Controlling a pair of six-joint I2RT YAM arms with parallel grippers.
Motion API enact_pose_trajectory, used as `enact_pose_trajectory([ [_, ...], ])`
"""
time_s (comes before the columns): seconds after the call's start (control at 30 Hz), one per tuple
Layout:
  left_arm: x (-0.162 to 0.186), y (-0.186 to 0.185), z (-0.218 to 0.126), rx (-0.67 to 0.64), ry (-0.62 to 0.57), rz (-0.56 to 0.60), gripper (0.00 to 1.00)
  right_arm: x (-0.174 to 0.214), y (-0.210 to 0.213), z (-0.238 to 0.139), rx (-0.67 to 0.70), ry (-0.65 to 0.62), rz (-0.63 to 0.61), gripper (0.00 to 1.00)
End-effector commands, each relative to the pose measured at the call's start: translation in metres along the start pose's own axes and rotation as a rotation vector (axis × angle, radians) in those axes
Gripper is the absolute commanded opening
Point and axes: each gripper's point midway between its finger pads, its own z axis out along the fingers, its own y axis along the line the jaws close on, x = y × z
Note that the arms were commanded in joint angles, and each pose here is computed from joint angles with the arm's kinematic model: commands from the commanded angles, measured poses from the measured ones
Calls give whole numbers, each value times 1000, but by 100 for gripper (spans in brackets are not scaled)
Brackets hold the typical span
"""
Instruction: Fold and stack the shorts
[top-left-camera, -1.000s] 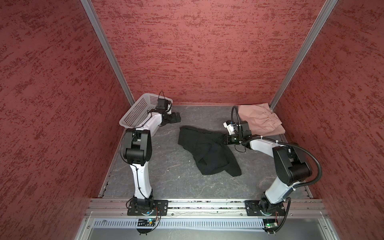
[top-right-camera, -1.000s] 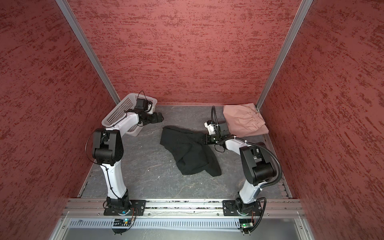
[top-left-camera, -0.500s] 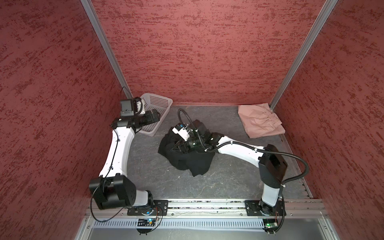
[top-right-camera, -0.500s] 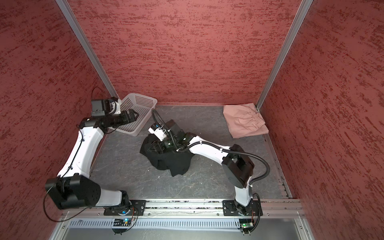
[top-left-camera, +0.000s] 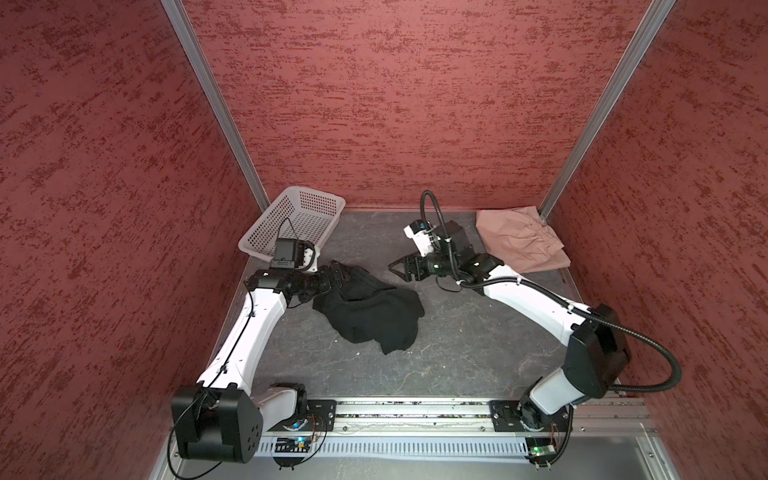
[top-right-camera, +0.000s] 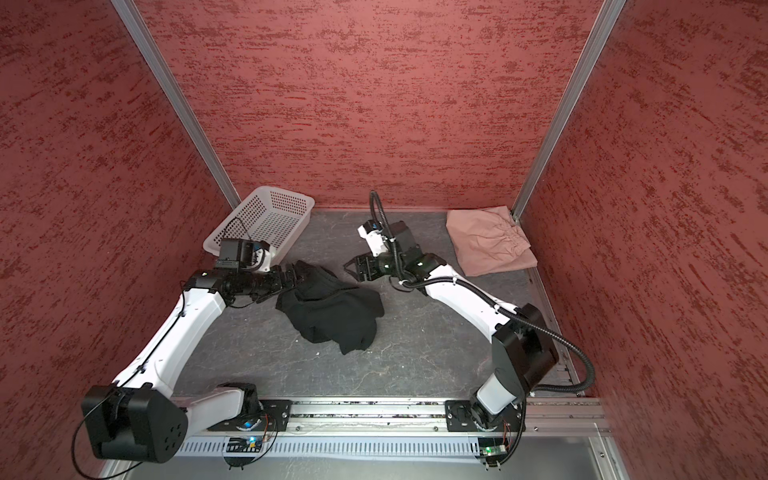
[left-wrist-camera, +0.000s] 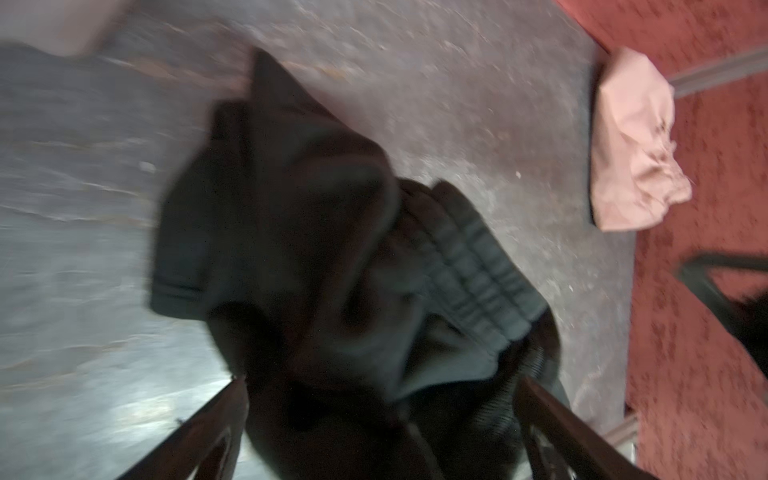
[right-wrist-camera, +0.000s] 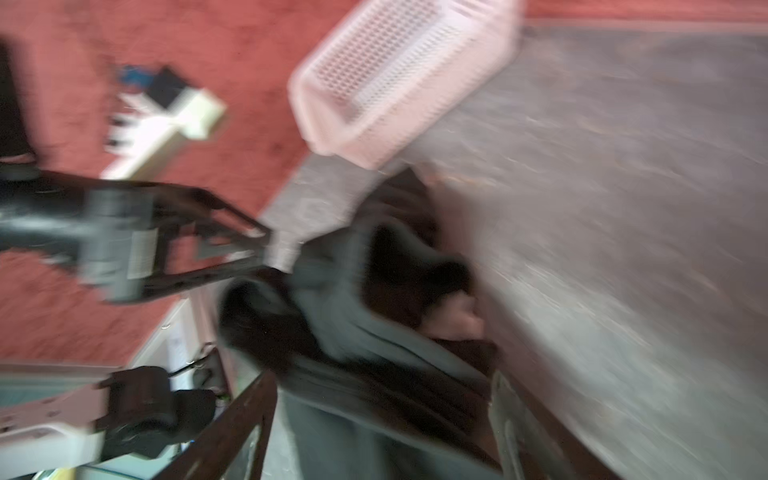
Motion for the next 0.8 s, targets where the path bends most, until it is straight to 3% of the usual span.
enact_pose_trajectory([
  [0.0,-10,-20,2,22,-24,44,99,56,-11,1,12,130,59,84],
  [0.2,12,20,26,-184,123,53,99,107,-27,7,11,230,140,84],
  [0.3,16,24,35,-183,136,59,98,120,-21,13,-63,236,199,83],
  [0.4,11,12,46,-107,143,59,77,108,-4,19,-186,196,226,66],
  [0.47,2,-2,53,-39,140,67,47,89,9,20,-255,150,218,37],
  [0.53,-9,-14,55,-5,137,78,11,68,18,20,-278,118,196,6],
  [0.57,-16,-22,54,19,132,92,2,58,22,19,-284,109,174,0],
  [0.77,-74,-64,18,48,16,221,0,-14,17,0,-182,18,32,0],
])
